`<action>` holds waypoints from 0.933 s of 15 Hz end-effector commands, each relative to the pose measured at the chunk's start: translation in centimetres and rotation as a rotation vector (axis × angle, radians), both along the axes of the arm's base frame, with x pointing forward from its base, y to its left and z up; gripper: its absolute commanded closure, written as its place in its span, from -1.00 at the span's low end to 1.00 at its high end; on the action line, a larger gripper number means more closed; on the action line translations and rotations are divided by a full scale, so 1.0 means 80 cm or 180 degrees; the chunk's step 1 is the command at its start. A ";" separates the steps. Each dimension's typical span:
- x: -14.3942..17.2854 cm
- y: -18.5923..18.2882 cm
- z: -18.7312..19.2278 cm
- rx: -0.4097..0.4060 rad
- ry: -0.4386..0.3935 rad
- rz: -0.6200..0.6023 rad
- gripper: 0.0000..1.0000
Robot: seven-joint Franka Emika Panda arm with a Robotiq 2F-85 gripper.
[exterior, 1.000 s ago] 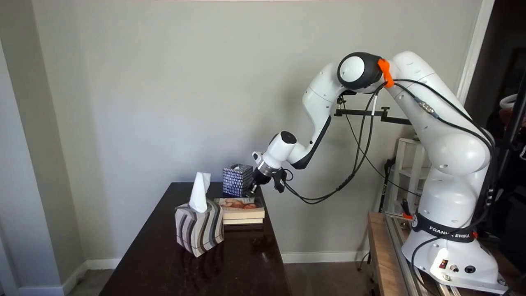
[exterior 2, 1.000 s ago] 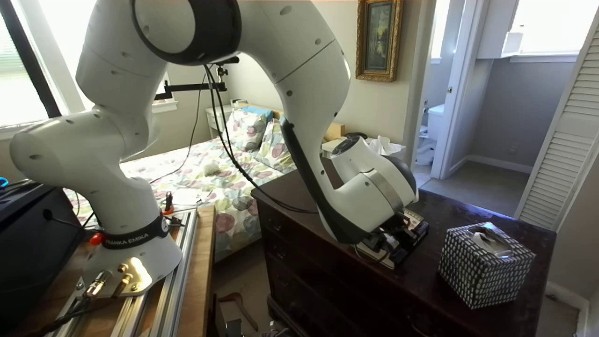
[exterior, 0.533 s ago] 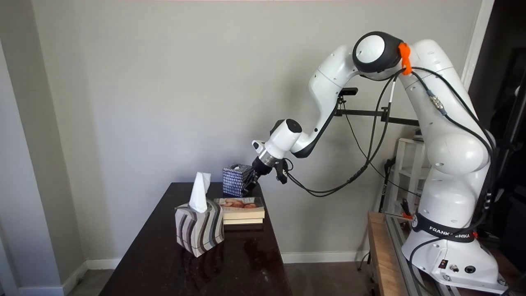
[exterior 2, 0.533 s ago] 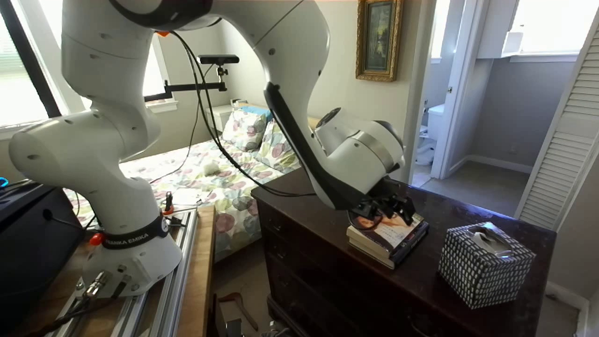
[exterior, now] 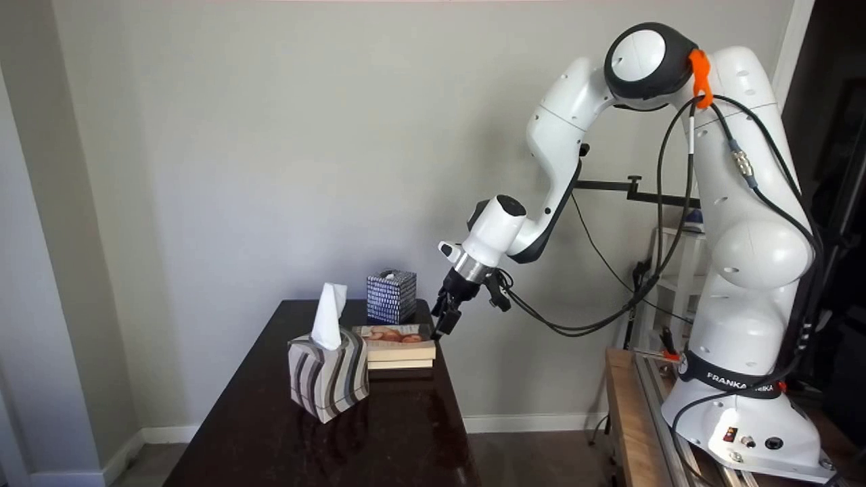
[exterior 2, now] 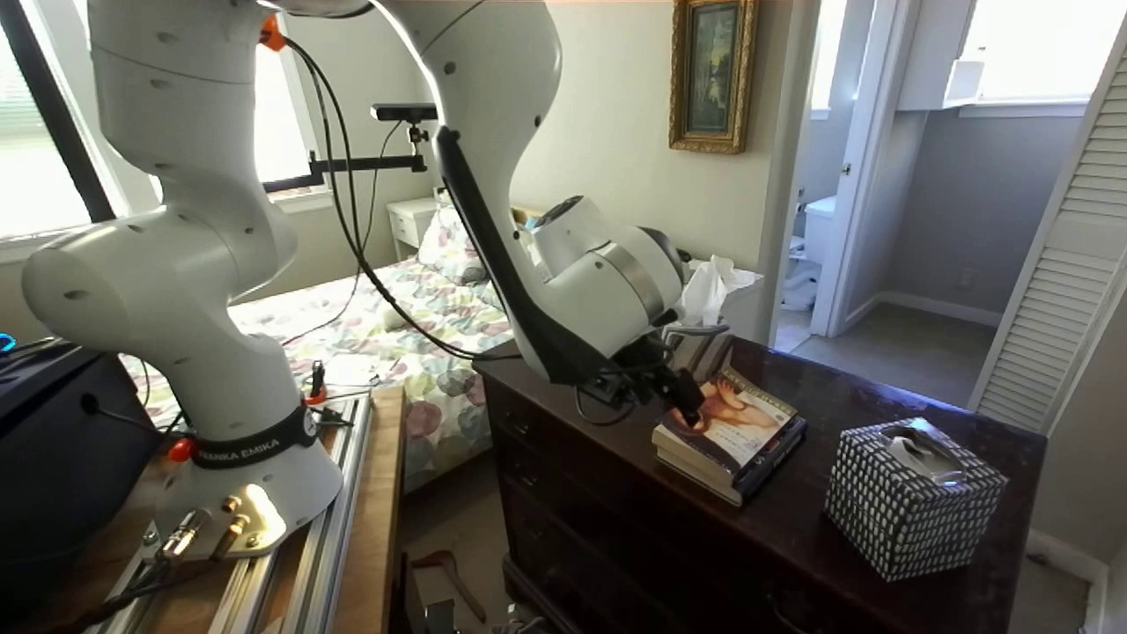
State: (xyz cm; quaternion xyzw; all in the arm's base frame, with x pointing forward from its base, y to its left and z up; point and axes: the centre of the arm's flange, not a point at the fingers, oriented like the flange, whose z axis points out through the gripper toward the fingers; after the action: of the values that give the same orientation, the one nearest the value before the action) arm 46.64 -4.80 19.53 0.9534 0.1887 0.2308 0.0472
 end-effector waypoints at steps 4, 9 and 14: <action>-0.035 0.018 0.034 -0.0099 0.0161 -0.0121 -1.00; -0.046 0.016 0.044 -0.0087 0.0113 -0.0234 -1.00; -0.056 0.003 0.079 0.0036 0.0024 -0.0414 -1.00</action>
State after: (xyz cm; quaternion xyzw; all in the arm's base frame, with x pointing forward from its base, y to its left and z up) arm 42.84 -4.62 21.74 0.9621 0.1499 0.2193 0.0622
